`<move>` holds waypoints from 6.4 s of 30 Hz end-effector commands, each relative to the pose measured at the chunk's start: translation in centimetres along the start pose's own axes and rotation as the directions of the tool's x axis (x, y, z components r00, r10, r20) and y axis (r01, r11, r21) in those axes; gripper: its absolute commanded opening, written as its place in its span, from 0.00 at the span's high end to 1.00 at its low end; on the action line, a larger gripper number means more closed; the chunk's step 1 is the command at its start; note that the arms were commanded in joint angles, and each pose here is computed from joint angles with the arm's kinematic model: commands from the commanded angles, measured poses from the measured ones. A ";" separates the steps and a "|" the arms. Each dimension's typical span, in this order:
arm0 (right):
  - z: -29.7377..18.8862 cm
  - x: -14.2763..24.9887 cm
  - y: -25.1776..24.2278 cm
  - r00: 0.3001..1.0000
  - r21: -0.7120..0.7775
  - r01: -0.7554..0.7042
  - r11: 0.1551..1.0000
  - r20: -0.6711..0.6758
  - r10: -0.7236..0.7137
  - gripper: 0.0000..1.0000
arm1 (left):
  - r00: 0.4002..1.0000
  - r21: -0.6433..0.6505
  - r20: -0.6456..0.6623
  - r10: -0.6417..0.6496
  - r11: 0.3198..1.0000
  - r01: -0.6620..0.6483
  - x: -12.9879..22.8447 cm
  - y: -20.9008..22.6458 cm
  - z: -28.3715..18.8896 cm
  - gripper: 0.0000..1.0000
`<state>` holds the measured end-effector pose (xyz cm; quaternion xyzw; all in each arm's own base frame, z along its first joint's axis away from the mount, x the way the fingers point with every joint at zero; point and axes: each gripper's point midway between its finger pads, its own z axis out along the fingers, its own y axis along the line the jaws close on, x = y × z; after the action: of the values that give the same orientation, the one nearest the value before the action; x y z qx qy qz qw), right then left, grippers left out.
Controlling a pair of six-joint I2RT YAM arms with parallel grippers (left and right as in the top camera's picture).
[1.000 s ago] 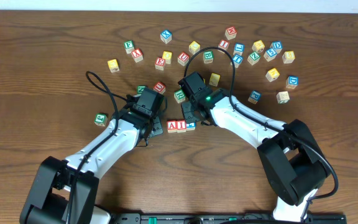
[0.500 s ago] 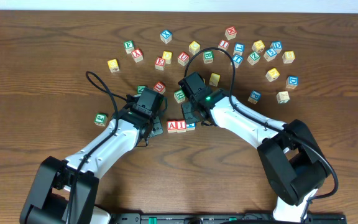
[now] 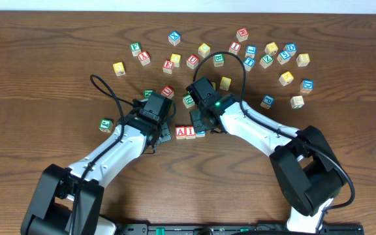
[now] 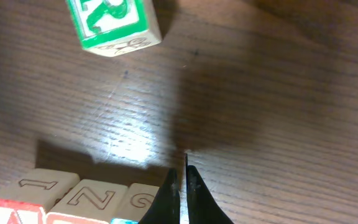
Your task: Spell out AI2
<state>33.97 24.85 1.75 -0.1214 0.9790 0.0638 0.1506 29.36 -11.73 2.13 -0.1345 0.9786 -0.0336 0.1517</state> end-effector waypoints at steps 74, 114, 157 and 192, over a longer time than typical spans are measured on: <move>-0.3 -4.5 -0.6 0.983 0.069 -0.007 0.998 0.183 -0.005 0.99 | 0.995 0.060 0.094 0.038 0.997 -0.043 -2.4 -1.5 -0.9 0.93; 0.0 -5.8 -8.6 0.969 -0.003 -0.213 0.977 0.128 0.212 0.99 | 0.980 0.261 0.073 0.184 0.945 -0.197 -2.6 -6.0 -2.7 0.93; 0.0 -5.8 -8.4 0.969 -0.017 -0.215 0.976 0.121 0.216 0.99 | 0.979 0.254 0.066 0.192 0.946 -0.202 -2.3 -8.0 0.9 0.93; 0.0 -5.8 -8.4 0.969 -0.016 -0.215 0.976 0.122 0.216 0.99 | 0.978 0.264 0.051 0.204 0.941 -0.210 -1.9 -8.1 0.9 0.93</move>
<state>41.00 17.82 2.79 -0.0060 0.9758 0.0879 0.2001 32.78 -18.50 2.27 -0.0093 0.9735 -0.1409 0.1799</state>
